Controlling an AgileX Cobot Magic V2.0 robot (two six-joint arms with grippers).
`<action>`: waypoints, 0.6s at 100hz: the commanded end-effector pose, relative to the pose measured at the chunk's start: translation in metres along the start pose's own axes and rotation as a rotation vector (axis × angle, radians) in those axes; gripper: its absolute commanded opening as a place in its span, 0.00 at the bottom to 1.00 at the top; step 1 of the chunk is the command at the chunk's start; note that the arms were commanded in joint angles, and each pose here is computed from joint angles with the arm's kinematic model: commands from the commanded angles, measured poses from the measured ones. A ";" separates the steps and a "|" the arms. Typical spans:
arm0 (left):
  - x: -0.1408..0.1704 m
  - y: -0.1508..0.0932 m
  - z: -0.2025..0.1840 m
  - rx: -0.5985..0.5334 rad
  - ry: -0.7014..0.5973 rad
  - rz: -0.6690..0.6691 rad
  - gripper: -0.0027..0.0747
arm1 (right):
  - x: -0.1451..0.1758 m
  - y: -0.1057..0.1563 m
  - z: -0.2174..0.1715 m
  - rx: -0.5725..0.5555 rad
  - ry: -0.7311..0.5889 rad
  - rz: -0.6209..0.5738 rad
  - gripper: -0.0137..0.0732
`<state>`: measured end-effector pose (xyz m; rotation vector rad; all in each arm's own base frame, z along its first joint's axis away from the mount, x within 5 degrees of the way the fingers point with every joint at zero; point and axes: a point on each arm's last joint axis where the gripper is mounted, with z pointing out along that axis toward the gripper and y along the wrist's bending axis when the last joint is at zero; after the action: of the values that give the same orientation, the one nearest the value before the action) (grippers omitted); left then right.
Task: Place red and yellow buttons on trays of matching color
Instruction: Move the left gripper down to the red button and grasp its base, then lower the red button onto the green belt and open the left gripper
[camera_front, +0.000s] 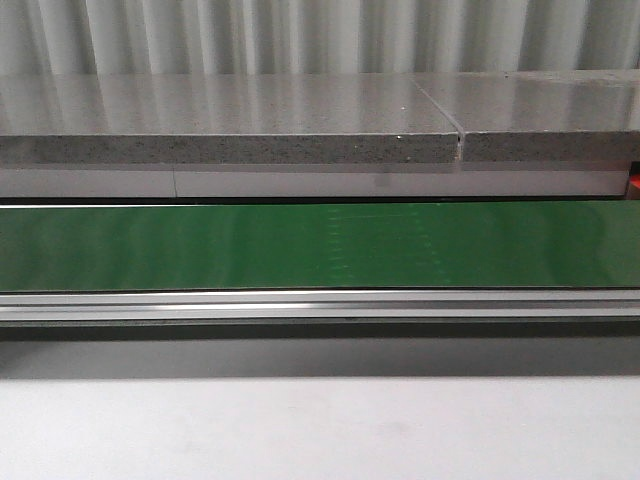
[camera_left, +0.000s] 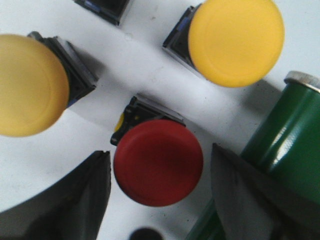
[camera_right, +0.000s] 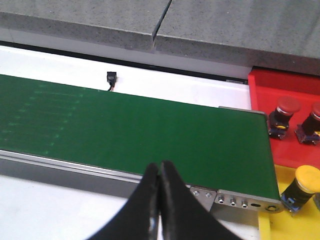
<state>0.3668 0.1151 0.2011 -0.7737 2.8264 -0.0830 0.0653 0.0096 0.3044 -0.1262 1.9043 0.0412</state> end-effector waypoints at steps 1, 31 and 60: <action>-0.008 -0.004 -0.026 0.032 -0.101 -0.002 0.58 | -0.013 -0.002 -0.003 0.016 -0.082 -0.004 0.08; -0.009 -0.004 -0.027 0.033 -0.111 0.001 0.36 | -0.013 -0.002 -0.003 0.016 -0.082 -0.004 0.08; -0.006 -0.005 -0.043 0.040 -0.143 0.037 0.29 | -0.013 -0.002 -0.003 0.016 -0.082 -0.004 0.08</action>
<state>0.3677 0.1155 0.2044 -0.7359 2.8098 -0.0754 0.0653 0.0096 0.3044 -0.1262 1.9043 0.0412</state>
